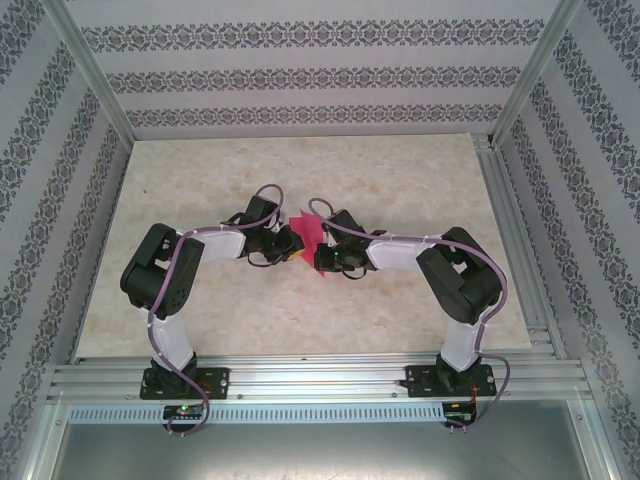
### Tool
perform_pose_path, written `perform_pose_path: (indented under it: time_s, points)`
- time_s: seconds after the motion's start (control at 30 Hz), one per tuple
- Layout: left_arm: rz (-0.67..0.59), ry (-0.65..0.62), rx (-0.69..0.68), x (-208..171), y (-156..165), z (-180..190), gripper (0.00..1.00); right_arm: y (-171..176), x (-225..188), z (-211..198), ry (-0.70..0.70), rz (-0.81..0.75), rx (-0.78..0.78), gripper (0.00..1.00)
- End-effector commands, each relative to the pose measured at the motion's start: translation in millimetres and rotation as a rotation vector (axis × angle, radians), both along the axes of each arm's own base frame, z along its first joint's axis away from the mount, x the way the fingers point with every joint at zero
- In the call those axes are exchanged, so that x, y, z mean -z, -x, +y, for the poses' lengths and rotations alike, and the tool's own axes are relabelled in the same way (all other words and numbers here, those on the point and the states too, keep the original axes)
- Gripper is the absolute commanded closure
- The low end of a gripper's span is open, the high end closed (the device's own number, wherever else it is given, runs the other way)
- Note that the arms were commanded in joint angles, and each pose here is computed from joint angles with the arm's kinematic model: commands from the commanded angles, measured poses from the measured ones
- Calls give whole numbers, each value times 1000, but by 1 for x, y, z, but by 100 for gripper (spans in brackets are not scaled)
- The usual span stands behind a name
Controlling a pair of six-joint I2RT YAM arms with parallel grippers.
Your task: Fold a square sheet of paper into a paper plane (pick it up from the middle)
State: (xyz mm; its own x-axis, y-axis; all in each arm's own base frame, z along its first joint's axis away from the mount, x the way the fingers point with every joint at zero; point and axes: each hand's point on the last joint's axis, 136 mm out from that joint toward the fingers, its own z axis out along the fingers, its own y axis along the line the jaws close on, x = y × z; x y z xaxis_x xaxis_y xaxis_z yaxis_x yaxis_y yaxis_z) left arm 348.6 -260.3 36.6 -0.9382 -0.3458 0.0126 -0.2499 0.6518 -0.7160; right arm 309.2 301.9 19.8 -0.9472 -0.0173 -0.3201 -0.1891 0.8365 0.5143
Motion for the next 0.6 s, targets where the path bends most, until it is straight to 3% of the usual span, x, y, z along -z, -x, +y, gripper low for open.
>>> perform_pose_path:
  time_s: [0.0,0.23,0.57]
  points:
    - [-44,19,8,-13,-10,-2,82,-6,-29,18,-192,-10,-11,92]
    - [-75,11,21,-19,-15,-3,81,-7,-41,16,-243,17,-20,91]
    - [-38,-29,23,-3,-15,0,82,-15,-22,8,-247,92,-2,90]
